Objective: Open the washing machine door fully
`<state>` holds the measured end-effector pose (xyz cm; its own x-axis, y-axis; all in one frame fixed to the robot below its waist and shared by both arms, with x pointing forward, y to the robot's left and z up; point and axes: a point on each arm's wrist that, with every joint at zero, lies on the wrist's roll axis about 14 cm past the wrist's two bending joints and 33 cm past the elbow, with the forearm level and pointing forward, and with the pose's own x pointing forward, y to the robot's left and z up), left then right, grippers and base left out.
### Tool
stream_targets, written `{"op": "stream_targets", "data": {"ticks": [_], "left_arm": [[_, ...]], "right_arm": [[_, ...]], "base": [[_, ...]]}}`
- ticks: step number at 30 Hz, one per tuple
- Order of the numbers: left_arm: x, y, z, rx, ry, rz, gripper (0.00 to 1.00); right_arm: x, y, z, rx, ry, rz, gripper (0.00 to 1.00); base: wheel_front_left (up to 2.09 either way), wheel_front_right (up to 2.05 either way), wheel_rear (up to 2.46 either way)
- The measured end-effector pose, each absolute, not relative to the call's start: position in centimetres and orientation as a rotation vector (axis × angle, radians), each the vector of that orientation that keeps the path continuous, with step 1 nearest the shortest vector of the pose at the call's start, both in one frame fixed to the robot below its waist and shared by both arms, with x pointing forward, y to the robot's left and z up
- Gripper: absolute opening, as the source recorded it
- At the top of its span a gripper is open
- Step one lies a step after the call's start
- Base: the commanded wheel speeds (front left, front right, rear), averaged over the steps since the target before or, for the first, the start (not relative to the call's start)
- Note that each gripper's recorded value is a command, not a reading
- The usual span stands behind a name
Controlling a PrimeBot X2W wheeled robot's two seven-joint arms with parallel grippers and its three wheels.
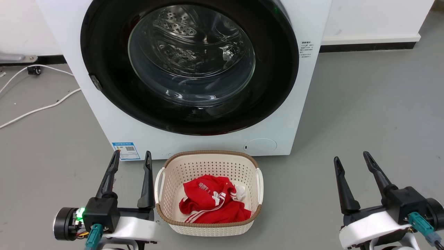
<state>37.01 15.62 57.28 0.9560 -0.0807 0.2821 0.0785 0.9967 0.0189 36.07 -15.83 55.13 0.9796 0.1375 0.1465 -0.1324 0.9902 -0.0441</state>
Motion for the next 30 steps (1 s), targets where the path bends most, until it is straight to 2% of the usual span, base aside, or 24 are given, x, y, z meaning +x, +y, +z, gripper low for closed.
{"op": "stream_targets", "data": {"ticks": [14,15,17,18,22,30], "left_arm": [[37.1,15.8,56.7,0.001,-0.269,-0.074,1.0],[37.1,15.8,56.7,0.001,-0.269,-0.073,1.0],[37.1,15.8,56.7,0.001,-0.268,-0.073,1.0],[37.1,15.8,56.7,0.001,-0.269,-0.073,1.0],[37.1,15.8,56.7,0.002,-0.269,-0.073,1.0],[37.0,15.9,56.8,0.002,-0.273,-0.069,1.0]], "right_arm": [[36.0,-15.7,54.7,-0.017,-0.139,0.138,1.0],[36.0,-15.8,54.6,-0.013,-0.137,0.136,0.76],[36.0,-15.9,54.5,-0.004,-0.134,0.134,0.06],[36.0,-15.9,54.5,-0.003,-0.133,0.134,0.0],[36.0,-16.0,54.6,0.066,-0.142,0.128,0.0],[35.9,-17.3,54.4,0.689,-0.201,0.056,0.0]], "base": [[0.0,0.0,0.0],[0.0,0.0,0.0],[0.0,0.0,0.0],[0.0,0.0,0.0],[0.0,0.0,0.0],[0.0,0.0,0.0]]}}
